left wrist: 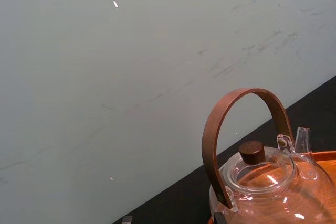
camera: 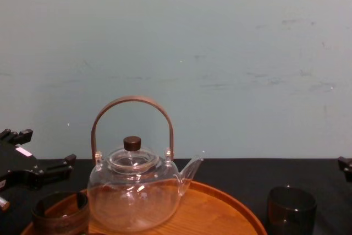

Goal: Pick up the glass from the table and place it on the tray.

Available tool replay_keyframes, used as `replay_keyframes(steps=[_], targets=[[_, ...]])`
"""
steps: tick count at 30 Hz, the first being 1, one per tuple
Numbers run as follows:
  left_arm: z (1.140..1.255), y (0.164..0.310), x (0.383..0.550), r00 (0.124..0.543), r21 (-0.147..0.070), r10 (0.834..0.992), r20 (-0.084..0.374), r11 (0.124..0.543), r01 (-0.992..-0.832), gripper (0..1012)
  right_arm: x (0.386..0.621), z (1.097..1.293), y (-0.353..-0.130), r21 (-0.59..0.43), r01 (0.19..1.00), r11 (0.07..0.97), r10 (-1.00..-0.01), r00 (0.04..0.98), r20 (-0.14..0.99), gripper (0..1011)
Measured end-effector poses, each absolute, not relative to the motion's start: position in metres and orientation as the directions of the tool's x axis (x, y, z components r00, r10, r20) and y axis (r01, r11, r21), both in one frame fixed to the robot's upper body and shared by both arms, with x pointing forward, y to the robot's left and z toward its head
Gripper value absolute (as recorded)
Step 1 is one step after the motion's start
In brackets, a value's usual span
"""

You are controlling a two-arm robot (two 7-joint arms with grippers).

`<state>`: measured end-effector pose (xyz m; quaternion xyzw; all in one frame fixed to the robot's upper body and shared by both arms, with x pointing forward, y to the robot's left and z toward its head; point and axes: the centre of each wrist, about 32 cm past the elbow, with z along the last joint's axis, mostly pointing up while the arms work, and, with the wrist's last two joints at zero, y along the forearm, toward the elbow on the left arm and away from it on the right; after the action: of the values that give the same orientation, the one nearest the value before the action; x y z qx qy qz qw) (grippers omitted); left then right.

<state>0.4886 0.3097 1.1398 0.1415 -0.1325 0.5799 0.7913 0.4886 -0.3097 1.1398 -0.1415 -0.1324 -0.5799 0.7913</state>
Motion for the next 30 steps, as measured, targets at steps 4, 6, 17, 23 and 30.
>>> replay_keyframes(steps=[4, 6, 17, 23, 30], targets=[[1.1398, 0.3097, 0.4886, 0.292, 0.070, 0.880, 0.374, 0.287, -0.955, 1001, 0.4886, 1.1398, -0.3096, -0.070, 0.955, 0.287, -0.880, 0.292, 0.374, 1002], [1.1398, 0.3097, 0.4886, 0.292, 0.070, 0.880, 0.374, 0.287, -0.955, 1001, 0.4886, 1.1398, -0.3097, -0.070, 0.955, 0.287, -0.880, 0.292, 0.374, 1002], [1.1398, 0.3097, 0.4886, 0.292, 0.070, 0.880, 0.374, 0.287, -0.955, 1001, 0.4886, 1.1398, -0.3097, -0.070, 0.955, 0.287, -0.880, 0.292, 0.374, 1002], [1.1398, 0.3097, 0.4886, 0.292, 0.070, 0.880, 0.374, 0.287, -0.955, 1001, 0.4886, 1.1398, -0.3097, -0.070, 0.955, 0.287, -0.880, 0.292, 0.374, 1002], [1.1398, 0.3097, 0.4886, 0.292, 0.070, 0.880, 0.374, 0.287, -0.955, 1001, 0.4886, 1.1398, -0.3097, -0.070, 0.955, 0.287, -0.880, 0.292, 0.374, 1002]])
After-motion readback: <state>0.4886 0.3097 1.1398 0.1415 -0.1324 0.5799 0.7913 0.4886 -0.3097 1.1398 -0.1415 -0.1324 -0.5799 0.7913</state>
